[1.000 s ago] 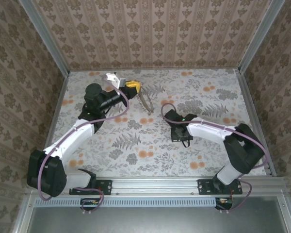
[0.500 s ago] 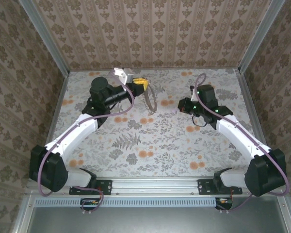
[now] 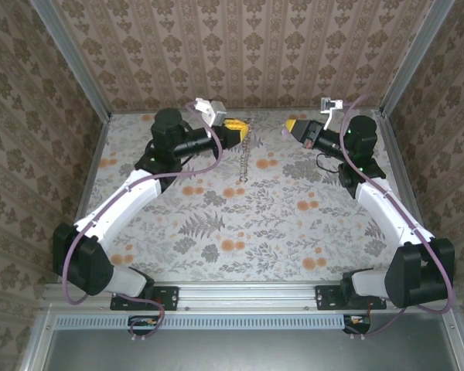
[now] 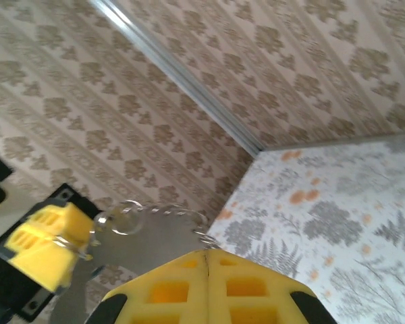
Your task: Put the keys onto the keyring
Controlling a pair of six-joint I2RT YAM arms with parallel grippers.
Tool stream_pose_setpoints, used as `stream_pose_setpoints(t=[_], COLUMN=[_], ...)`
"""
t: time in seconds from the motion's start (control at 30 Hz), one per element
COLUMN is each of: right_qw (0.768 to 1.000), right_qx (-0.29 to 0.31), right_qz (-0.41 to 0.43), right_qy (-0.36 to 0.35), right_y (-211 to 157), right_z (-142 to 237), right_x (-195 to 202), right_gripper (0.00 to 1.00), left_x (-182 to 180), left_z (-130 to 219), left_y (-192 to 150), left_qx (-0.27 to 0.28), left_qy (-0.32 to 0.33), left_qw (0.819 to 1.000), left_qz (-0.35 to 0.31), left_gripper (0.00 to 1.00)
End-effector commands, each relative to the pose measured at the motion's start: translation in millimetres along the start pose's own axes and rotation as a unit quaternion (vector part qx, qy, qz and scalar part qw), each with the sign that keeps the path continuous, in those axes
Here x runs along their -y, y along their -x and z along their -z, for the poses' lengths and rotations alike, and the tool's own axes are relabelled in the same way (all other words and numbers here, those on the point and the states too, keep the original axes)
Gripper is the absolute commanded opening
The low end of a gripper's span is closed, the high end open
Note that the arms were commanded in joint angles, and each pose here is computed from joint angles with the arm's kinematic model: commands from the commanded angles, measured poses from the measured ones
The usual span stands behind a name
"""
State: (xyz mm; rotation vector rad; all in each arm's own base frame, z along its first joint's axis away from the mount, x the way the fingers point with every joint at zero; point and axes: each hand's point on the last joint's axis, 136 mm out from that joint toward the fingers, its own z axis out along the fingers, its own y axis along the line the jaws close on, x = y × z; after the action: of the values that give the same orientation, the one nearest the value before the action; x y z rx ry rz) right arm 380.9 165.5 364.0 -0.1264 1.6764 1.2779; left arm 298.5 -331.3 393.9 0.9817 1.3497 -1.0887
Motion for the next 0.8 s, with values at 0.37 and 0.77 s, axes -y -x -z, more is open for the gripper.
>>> stream_pose_setpoints(t=[0.37, 0.77], right_qw=[0.989, 0.986], right_qx=[0.036, 0.033], right_qz=[0.082, 0.134], right_qy=[0.116, 0.096], right_y=[18, 1], right_z=[28, 31], right_x=[-83, -107], right_gripper=[0.0, 0.0], left_x=[28, 37], left_z=[-14, -19], left_y=[25, 28], left_qx=[0.005, 0.008], left_qy=[-0.051, -0.037], left_qw=[0.997, 0.997], left_qz=[-0.049, -0.063], left_gripper=[0.0, 0.0])
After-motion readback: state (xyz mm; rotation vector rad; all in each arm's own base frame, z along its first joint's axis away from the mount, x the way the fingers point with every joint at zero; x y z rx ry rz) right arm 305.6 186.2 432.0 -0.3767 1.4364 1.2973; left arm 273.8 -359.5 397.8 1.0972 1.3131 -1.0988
